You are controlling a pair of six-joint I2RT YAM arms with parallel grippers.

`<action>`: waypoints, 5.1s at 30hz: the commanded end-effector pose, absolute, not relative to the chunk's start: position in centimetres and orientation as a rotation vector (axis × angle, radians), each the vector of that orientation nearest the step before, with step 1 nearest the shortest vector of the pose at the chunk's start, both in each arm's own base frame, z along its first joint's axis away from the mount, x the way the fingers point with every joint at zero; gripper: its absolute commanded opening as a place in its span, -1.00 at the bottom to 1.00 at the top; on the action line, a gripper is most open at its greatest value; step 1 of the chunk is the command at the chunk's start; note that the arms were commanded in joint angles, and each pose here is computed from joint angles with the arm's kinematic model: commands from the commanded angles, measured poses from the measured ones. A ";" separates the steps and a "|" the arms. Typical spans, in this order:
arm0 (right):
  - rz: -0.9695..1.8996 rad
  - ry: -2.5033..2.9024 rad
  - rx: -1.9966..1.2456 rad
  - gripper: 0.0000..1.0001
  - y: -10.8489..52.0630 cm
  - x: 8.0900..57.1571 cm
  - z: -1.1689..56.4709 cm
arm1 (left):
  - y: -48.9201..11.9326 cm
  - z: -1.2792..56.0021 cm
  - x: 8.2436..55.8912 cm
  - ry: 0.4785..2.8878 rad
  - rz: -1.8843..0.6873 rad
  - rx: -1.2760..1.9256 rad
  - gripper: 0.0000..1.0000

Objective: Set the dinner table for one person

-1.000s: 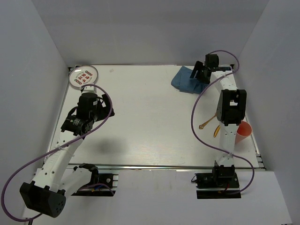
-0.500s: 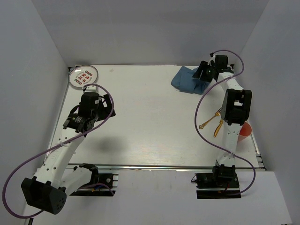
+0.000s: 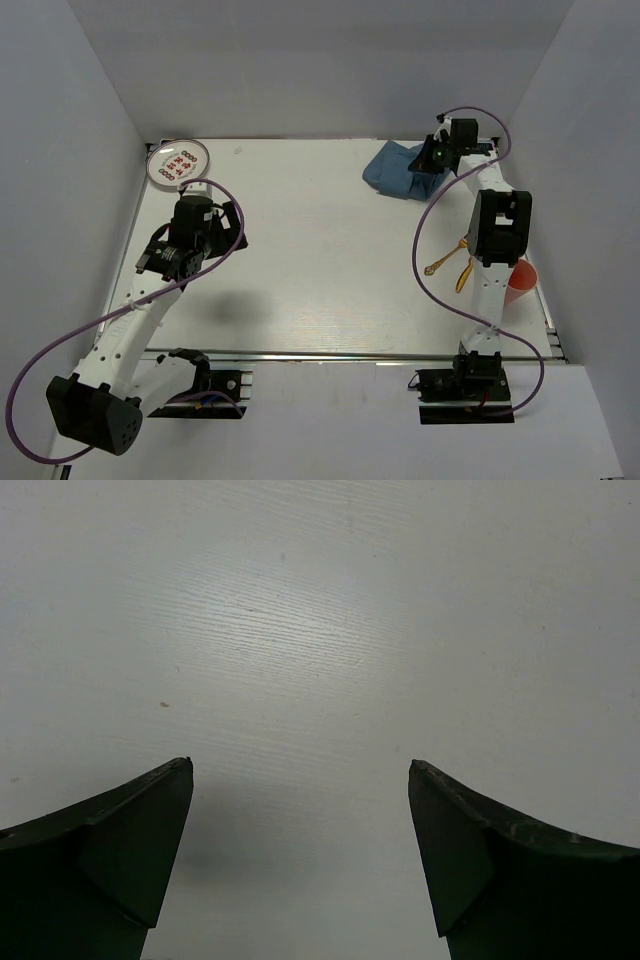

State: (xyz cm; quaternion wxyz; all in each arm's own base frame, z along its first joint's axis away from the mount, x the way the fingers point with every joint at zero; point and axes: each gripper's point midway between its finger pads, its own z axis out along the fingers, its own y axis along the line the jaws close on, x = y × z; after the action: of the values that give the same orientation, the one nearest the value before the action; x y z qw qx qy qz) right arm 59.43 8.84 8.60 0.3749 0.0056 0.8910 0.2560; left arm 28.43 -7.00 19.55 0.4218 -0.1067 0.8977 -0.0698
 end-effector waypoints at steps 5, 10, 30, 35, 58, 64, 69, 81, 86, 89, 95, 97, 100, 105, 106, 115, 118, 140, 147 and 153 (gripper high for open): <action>0.809 2.098 -0.206 -1.00 16.3 57.2 16.9 | -7.3 20.2 28.5 2.236 -0.195 -0.244 0.96; 0.949 1.898 -0.399 -1.00 22.8 52.2 23.3 | -7.1 20.4 28.4 2.228 -0.189 -0.254 0.96; 0.997 2.140 -0.343 0.79 30.6 34.9 10.9 | -7.6 20.4 28.4 2.230 -0.222 -0.242 0.96; 0.938 2.133 -0.345 0.78 31.6 38.7 11.7 | -7.4 20.5 28.3 2.222 -0.211 -0.252 0.96; 0.787 2.280 -0.461 0.40 28.6 46.3 6.6 | -7.3 20.0 28.4 2.241 -0.198 -0.252 0.96; 0.805 2.185 -0.449 0.38 28.7 46.0 9.4 | -7.3 20.0 28.4 2.244 -0.193 -0.252 0.96; 0.807 2.224 -0.462 0.33 28.9 46.2 8.8 | -7.3 19.8 28.4 2.251 -0.192 -0.252 0.96; 0.868 2.273 -0.486 -0.05 30.2 46.5 7.4 | -7.3 19.8 28.4 2.249 -0.189 -0.254 0.96; 0.811 2.299 -0.459 0.10 29.7 47.2 7.2 | -7.3 19.8 28.4 2.251 -0.189 -0.251 0.96; 0.784 2.322 -0.448 0.12 29.5 47.1 6.4 | -7.3 19.7 28.4 2.253 -0.191 -0.252 0.96; 0.825 2.347 -0.460 -0.32 29.5 45.9 5.3 | -7.4 19.6 28.4 2.258 -0.196 -0.248 0.96; 0.835 2.337 -0.460 -0.56 29.8 45.6 5.6 | -7.5 19.6 28.5 2.259 -0.198 -0.244 0.96; 0.840 2.330 -0.466 -0.97 30.3 45.3 6.2 | -7.5 19.6 28.5 2.261 -0.199 -0.243 0.96; 0.829 2.283 -0.492 -1.00 31.4 46.6 9.2 | -7.5 19.6 28.5 2.261 -0.199 -0.243 0.96; 0.815 2.274 -0.487 -1.00 31.5 47.5 10.2 | -7.6 19.5 28.6 2.264 -0.200 -0.243 0.96; 0.864 1.616 -0.383 -1.00 29.3 55.6 39.3 | -7.0 19.6 28.5 2.256 -0.168 -0.263 0.96; 0.909 1.444 -0.491 -1.00 29.1 51.0 42.6 | -6.9 19.7 28.5 2.251 -0.164 -0.268 0.96; 1.243 1.709 -0.737 0.09 26.2 23.9 19.6 | -6.6 20.9 28.0 2.206 -0.192 -0.368 0.96; 1.069 1.916 -0.452 0.60 24.4 25.9 17.6 | -9.8 18.7 29.6 2.180 -0.429 -0.631 0.96; 1.049 2.092 -0.308 0.60 25.5 26.2 13.9 | -9.5 15.7 37.1 2.210 -0.256 -0.770 0.96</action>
State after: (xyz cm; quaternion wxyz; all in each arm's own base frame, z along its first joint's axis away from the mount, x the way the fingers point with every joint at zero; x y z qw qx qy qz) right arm 25.15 25.20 14.50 0.3869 -0.1627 0.7994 0.4299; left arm 32.42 -9.53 14.50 0.3542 -0.2603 0.8919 -0.1068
